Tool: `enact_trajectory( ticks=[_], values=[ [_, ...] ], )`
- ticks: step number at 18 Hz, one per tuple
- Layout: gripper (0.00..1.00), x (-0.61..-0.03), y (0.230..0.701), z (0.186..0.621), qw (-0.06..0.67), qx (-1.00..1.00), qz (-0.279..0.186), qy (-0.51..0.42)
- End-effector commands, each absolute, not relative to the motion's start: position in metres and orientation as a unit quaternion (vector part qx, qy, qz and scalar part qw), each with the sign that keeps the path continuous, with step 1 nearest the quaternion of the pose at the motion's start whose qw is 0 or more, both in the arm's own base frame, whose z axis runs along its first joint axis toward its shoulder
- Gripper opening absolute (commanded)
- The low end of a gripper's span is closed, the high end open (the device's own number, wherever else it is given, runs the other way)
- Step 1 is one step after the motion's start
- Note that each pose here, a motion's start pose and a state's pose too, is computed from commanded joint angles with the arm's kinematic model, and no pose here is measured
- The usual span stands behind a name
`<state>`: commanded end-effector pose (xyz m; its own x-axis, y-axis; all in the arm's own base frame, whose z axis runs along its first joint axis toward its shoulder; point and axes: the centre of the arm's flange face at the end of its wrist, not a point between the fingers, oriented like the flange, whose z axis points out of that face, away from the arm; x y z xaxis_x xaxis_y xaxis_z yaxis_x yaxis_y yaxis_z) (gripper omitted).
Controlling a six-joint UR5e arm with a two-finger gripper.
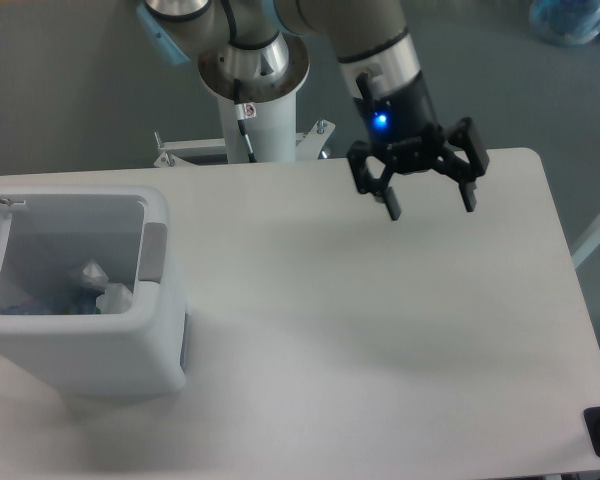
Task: Place the trash in the trash can
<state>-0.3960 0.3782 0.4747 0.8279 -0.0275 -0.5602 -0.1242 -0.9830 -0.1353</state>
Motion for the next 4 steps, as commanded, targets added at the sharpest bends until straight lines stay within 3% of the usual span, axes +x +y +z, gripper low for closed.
enact_trajectory(
  ticks=[4],
  values=[
    [1.0, -0.3974, 0.3771, 0.4757, 0.084, -0.952, 0.292, 0.038]
  ],
)
